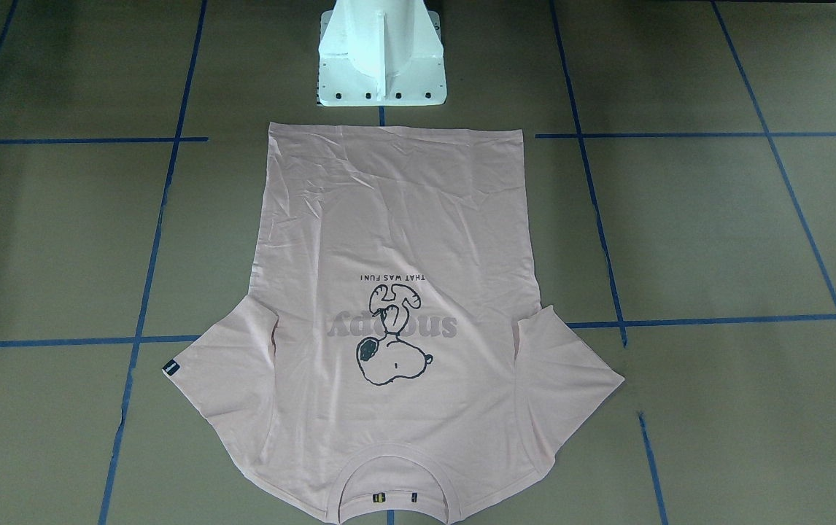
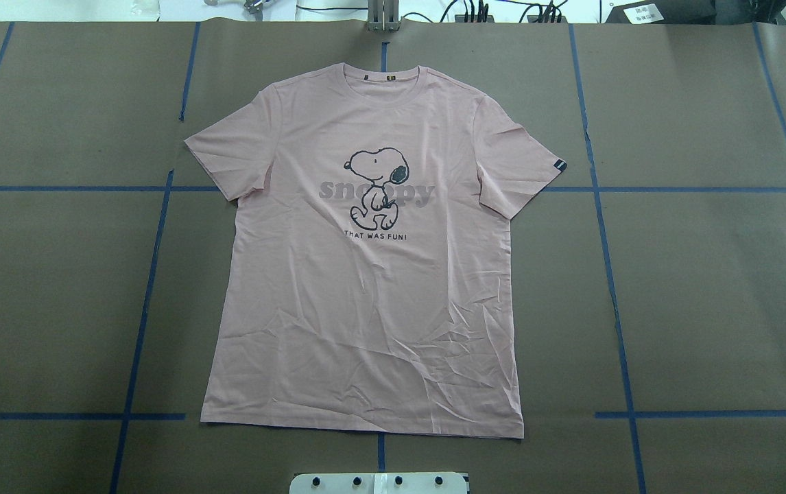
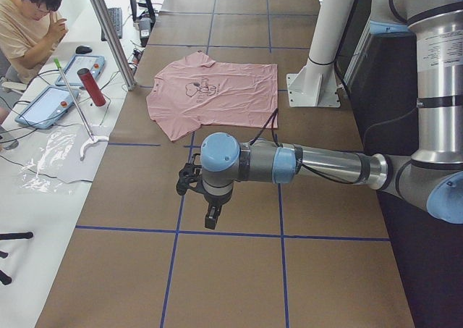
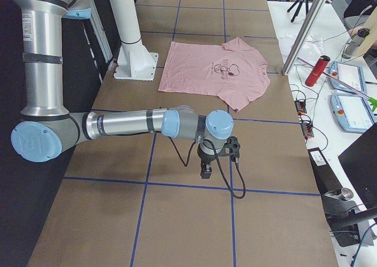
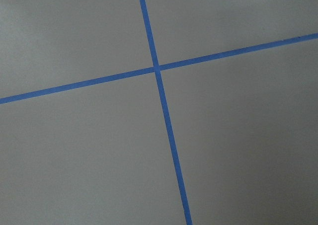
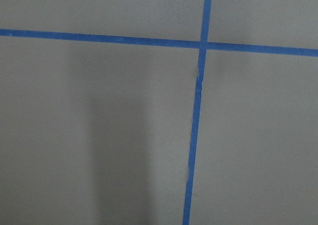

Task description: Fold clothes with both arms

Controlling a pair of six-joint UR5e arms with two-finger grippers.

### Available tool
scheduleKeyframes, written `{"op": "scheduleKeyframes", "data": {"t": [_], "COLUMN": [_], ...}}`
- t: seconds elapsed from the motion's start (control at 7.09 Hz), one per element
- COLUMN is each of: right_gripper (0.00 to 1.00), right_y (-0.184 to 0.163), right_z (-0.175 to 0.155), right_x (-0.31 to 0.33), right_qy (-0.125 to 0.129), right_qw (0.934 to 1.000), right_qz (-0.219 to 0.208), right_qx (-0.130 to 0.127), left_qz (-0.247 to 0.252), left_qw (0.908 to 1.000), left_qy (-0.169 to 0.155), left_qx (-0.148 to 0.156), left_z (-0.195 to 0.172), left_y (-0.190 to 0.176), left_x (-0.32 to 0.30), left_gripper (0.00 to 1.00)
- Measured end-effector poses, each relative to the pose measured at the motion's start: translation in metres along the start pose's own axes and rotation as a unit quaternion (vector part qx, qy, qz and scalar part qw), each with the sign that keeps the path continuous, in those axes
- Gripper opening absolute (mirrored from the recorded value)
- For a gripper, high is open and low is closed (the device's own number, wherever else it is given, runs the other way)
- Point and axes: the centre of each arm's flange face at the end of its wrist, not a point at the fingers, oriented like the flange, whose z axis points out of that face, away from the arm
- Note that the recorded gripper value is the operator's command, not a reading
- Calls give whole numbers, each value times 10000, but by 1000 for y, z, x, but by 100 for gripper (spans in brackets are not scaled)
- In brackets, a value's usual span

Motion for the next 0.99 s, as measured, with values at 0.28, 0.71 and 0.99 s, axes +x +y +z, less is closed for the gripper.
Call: {"op": "scheduleKeyframes", "data": {"t": [0.28, 0.71, 0.99], "right_gripper": [100, 100, 100], "right_y": [0, -3, -5], "right_z": [-1, -4, -1], "right_x": [-2, -9, -13], "right_qy": [-39, -171, -155], "right_qw": [10000, 9995, 9982], "right_qz": [-43, -211, -473], "right_qx": [21, 164, 328], "left_qz": [-8, -22, 4], "left_qw": [10000, 10000, 10000], "left_qy": [-6, 7, 18], "left_qx": [-12, -30, -15], "left_z": [0, 2, 2], "left_y": [0, 7, 6], "left_x": [0, 0, 2], "left_gripper": [100, 100, 100]}}
